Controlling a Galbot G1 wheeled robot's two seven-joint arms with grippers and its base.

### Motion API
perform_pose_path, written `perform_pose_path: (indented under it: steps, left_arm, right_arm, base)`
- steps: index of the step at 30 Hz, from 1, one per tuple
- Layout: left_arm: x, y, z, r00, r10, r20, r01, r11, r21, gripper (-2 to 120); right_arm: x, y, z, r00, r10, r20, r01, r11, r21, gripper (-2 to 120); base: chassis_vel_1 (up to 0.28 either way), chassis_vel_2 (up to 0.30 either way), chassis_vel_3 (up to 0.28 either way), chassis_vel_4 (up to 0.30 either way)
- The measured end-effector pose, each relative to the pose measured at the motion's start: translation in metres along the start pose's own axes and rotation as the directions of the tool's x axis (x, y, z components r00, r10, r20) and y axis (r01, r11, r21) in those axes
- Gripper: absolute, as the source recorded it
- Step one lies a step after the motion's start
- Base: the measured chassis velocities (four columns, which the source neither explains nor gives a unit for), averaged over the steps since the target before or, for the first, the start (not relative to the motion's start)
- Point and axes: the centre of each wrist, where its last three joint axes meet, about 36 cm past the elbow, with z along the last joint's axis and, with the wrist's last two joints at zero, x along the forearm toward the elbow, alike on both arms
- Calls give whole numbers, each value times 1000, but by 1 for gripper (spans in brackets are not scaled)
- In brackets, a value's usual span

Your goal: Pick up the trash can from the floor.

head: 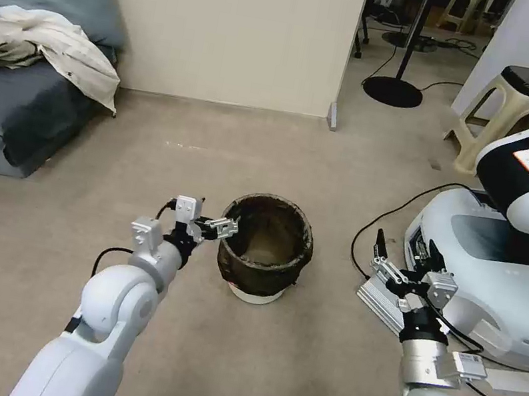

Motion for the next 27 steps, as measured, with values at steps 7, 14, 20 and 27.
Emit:
perform_pose_path:
  steps: [7,14,20,27]
  left_arm:
    - [-26,3,-1,999,-39,-38,39,999,-12,100]
    - [-47,1,1,995,-57,-78,56,998,-17,100]
    - [-58,-3,0,992,-68,-107,66,998,-24,100]
    - [-82,-10,4,978,-109,-177,102,994,-50,99]
  right_arm:
    - [-2,-1,3,1000,7,-2,-7,1000,-1,100]
    - [-4,-2,4,1000,9,-1,-9,1000,0,100]
    - [-4,-3,6,1000,11,-4,-11,1000,1,100]
    - [-5,-4,6,1000,11,-3,-11,1000,3,100]
  base:
    - [0,0,0,0]
    - [0,0,0,0]
    - [0,0,0,0]
    - [0,0,0,0]
